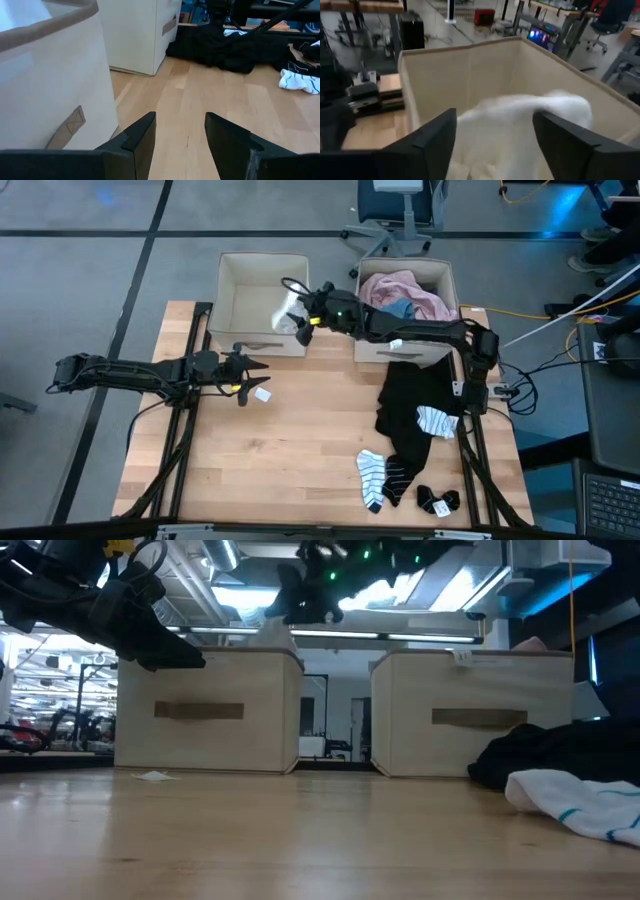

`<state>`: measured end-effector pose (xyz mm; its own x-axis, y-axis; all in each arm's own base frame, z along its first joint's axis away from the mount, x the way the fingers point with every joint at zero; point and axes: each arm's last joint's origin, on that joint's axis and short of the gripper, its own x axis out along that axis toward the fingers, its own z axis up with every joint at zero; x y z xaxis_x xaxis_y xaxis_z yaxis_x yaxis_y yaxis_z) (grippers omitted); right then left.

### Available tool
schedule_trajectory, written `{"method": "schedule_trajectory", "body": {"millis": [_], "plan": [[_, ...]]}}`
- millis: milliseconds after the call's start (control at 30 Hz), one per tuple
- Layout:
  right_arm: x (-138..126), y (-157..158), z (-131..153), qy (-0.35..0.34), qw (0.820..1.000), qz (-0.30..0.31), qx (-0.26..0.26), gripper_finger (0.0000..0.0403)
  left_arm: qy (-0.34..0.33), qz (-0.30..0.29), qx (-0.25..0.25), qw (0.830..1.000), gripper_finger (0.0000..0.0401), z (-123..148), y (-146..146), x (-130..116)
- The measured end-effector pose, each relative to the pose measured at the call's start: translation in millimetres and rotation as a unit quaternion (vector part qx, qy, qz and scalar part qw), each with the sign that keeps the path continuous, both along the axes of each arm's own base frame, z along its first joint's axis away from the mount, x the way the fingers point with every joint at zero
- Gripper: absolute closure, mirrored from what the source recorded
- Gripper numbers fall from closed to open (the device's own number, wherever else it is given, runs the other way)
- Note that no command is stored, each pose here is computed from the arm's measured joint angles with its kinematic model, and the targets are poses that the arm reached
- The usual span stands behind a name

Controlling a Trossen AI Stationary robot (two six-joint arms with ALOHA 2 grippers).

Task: Sort clothes
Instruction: Put the white sock into the left laundry organizer, then put the left white stripe sock into the left laundry organizer

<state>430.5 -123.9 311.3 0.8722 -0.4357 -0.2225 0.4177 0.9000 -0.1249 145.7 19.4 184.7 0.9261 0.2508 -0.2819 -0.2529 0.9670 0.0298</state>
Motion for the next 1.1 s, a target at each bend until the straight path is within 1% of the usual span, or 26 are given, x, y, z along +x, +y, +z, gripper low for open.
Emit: {"method": "schedule_trajectory", "body": {"millis": [133, 200, 267, 367, 467, 533, 600, 700, 867, 933, 1033, 1100], "plan": [[-5.2, 28.9, 10.7, 0.041, 0.999, 0.014, 0.002, 0.0116, 0.000, 0.000, 0.000, 1.000, 0.0239, 0.0, 0.0, 0.0], [-11.8, 50.3, 18.6, 0.062, 0.998, 0.030, 0.003, 0.0113, -0.001, 0.001, -0.001, 1.000, 0.0239, 0.0, 0.0, 0.0], [-24.1, 75.7, 30.7, 0.082, 0.996, 0.044, 0.008, 0.0112, 0.000, 0.001, -0.002, 1.000, 0.0239, 0.0, 0.0, 0.0], [-45.2, 118.2, 41.3, 0.125, 0.989, 0.065, 0.031, 0.0112, 0.000, 0.001, -0.002, 1.000, 0.0239, 0.0, 0.0, 0.0], [-64.1, 162.4, 36.7, 0.187, 0.976, 0.094, 0.064, 0.0111, -0.001, 0.001, -0.002, 1.000, 0.0239, 0.0, 0.0, 0.0], [-75.5, 190.1, 31.6, 0.214, 0.967, 0.096, 0.097, 0.0111, -0.007, 0.002, -0.005, 1.000, 0.0239, 0.9, 0.0, 0.3], [-85.8, 214.0, 26.5, 0.229, 0.962, 0.084, 0.127, 0.0111, -0.009, 0.002, -0.004, 1.000, 0.0239, 1.4, 0.1, 0.4], [-101.2, 241.3, 6.1, 0.242, 0.956, 0.041, 0.160, 0.0111, -0.008, 0.001, -0.002, 1.000, 0.0239, 1.4, 0.1, 0.4], [-127.2, 266.3, -36.5, 0.260, 0.937, -0.047, 0.227, 0.0111, -0.018, 0.001, 0.000, 1.000, 0.0239, 3.2, 0.1, 0.9], [-137.1, 273.7, -52.2, 0.263, 0.924, -0.076, 0.266, 0.0111, -0.017, 0.001, 0.000, 1.000, 0.0239, 3.1, 0.1, 0.9], [-150.8, 284.2, -72.1, 0.276, 0.896, -0.107, 0.330, 0.0111, -0.015, -0.006, 0.024, 1.000, 0.0239, 3.8, 0.1, 1.1], [-158.3, 290.9, -82.8, 0.279, 0.876, -0.125, 0.373, 0.0111, -0.014, -0.008, 0.030, 0.999, 0.0239, 3.9, 0.1, 1.1]]}}
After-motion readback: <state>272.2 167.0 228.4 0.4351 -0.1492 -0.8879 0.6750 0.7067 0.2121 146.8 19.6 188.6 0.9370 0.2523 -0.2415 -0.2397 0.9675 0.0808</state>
